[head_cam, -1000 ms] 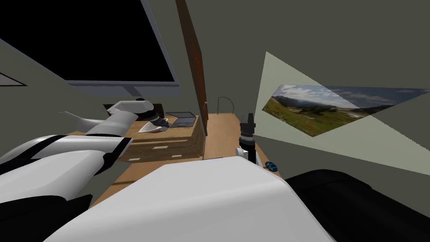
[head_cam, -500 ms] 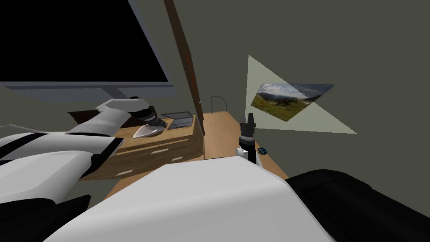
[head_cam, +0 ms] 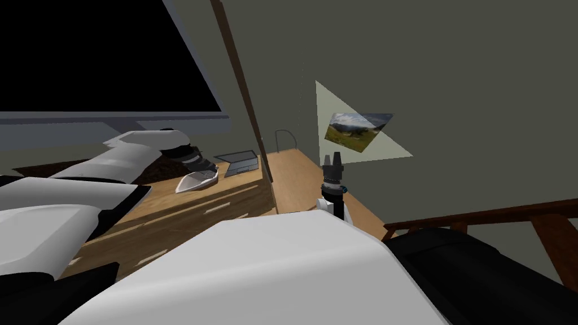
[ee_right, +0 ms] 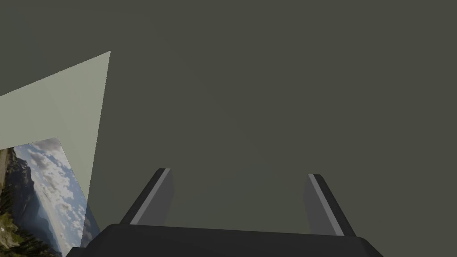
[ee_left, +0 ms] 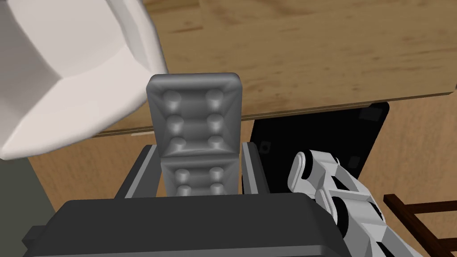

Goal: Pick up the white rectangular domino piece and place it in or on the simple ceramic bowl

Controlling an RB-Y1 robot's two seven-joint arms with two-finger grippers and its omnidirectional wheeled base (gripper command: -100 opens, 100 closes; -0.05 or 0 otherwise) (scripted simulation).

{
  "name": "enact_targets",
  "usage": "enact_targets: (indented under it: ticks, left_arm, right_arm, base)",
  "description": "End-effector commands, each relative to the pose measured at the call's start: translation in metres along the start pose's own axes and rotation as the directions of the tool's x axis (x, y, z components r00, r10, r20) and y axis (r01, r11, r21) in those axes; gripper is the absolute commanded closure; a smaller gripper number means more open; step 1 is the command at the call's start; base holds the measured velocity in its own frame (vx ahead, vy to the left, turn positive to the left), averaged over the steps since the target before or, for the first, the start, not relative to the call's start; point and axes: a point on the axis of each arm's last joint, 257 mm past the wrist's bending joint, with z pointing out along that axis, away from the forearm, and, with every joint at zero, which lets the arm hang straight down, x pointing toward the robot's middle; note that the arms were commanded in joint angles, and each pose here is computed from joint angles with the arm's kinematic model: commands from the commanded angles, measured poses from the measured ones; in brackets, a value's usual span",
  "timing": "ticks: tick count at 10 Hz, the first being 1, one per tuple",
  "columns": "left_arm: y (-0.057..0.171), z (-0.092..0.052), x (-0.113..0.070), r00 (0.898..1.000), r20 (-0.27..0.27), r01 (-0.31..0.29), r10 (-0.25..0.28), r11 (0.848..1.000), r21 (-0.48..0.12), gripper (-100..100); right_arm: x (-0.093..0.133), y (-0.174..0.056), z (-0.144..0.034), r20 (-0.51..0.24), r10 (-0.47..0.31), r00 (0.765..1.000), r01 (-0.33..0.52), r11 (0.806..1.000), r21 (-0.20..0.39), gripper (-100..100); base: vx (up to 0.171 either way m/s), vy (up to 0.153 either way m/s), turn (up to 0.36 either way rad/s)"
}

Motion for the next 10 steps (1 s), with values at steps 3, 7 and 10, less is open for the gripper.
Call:
enact_targets:
  ticks: [3,7,10]
  left_arm:
    - [-0.028,-0.004,-0.02,0.99,0.042,0.136,-0.136,0.991,0.006,100]
    - [-0.06,-0.007,-0.048,0.955,0.093,0.281,-0.282,0.959,0.02,100]
    - [-0.073,-0.009,-0.062,0.934,0.114,0.338,-0.339,0.941,0.029,100]
  right_arm:
    - [0.0,0.0,0.0,0.0,0.0,1.0,0.0,1.0,0.0,0]
    - [0.0,0.0,0.0,0.0,0.0,1.0,0.0,1.0,0.0,0]
    - [0.0,0.0,0.0,0.0,0.0,1.0,0.0,1.0,0.0,0]
  base:
    - [-0.078,0.182,-0.307]
    - [-0.075,0.221,-0.302]
    - [-0.027,0.151,-0.167]
